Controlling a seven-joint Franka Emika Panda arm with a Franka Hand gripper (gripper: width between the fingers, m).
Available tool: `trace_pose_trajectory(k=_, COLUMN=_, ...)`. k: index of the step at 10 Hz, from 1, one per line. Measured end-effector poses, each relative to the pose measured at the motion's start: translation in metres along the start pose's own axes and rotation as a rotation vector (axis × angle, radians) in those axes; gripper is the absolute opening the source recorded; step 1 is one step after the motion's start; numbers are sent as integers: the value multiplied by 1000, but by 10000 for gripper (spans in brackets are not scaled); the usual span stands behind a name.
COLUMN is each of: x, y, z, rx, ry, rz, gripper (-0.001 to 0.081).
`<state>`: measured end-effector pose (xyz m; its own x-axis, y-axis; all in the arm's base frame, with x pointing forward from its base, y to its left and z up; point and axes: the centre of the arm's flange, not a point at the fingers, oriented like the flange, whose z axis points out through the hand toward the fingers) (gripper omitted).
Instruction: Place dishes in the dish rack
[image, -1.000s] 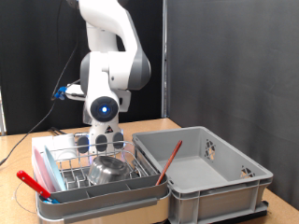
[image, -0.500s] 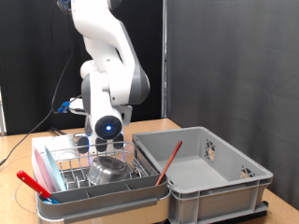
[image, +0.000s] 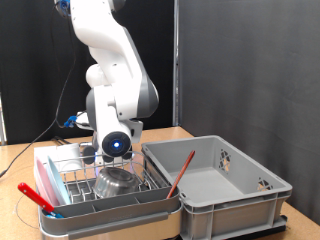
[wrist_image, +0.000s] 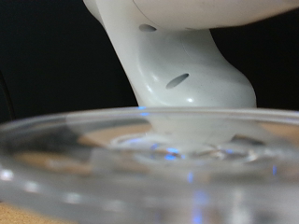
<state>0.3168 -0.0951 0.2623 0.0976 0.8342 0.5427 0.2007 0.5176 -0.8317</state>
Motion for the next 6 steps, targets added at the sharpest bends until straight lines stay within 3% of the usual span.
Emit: trace_pose_trajectory(k=6, x=-15, y=17, z=-6, rx=-27, ry=26, rz=17, gripper=115)
